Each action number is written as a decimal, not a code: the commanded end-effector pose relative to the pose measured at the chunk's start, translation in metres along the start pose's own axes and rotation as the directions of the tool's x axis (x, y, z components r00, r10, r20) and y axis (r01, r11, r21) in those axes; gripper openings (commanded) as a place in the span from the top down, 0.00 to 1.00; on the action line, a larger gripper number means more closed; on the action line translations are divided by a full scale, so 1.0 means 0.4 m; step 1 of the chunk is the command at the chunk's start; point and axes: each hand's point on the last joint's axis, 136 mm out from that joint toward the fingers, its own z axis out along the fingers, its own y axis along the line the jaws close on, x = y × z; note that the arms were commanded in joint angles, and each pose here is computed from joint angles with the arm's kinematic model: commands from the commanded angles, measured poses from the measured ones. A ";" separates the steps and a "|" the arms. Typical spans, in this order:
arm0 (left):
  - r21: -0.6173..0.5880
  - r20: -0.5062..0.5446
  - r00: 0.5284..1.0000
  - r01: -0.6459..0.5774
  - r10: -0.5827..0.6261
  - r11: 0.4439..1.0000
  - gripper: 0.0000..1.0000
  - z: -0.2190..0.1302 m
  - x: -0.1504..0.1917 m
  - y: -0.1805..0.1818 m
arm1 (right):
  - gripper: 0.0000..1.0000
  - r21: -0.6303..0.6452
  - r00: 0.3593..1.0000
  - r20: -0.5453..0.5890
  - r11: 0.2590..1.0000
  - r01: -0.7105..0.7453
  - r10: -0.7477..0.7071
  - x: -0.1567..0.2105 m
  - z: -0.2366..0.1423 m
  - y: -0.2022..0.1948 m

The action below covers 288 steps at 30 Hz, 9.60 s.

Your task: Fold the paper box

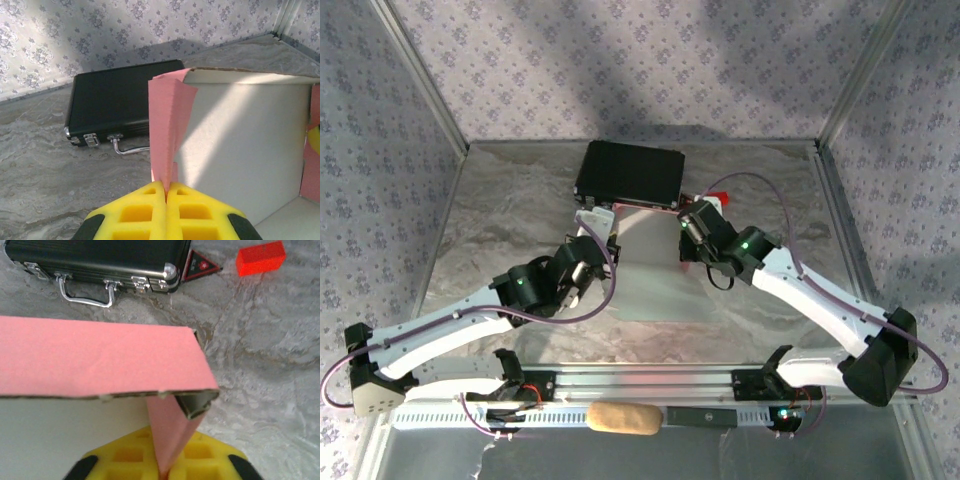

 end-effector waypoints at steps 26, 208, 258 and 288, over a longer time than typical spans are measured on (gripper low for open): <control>0.249 -0.082 0.996 0.047 -0.027 0.967 0.74 0.089 0.086 0.059 | 1.00 -0.029 0.997 -0.069 0.999 0.039 -0.041 0.002 -0.062 0.026; -0.158 -0.193 0.959 -0.238 0.207 0.958 1.00 0.142 0.111 0.053 | 1.00 -0.045 0.988 -0.116 0.994 0.101 -0.106 0.000 -0.039 0.073; -0.175 -0.197 0.964 -0.213 0.178 0.961 1.00 0.116 0.115 0.028 | 1.00 -0.035 0.990 -0.108 0.996 0.086 -0.089 0.004 -0.038 0.069; 0.439 -0.135 0.990 0.094 -0.038 0.893 0.51 -0.040 0.013 -0.084 | 1.00 -0.043 0.992 -0.114 0.998 0.056 -0.061 0.007 -0.029 0.068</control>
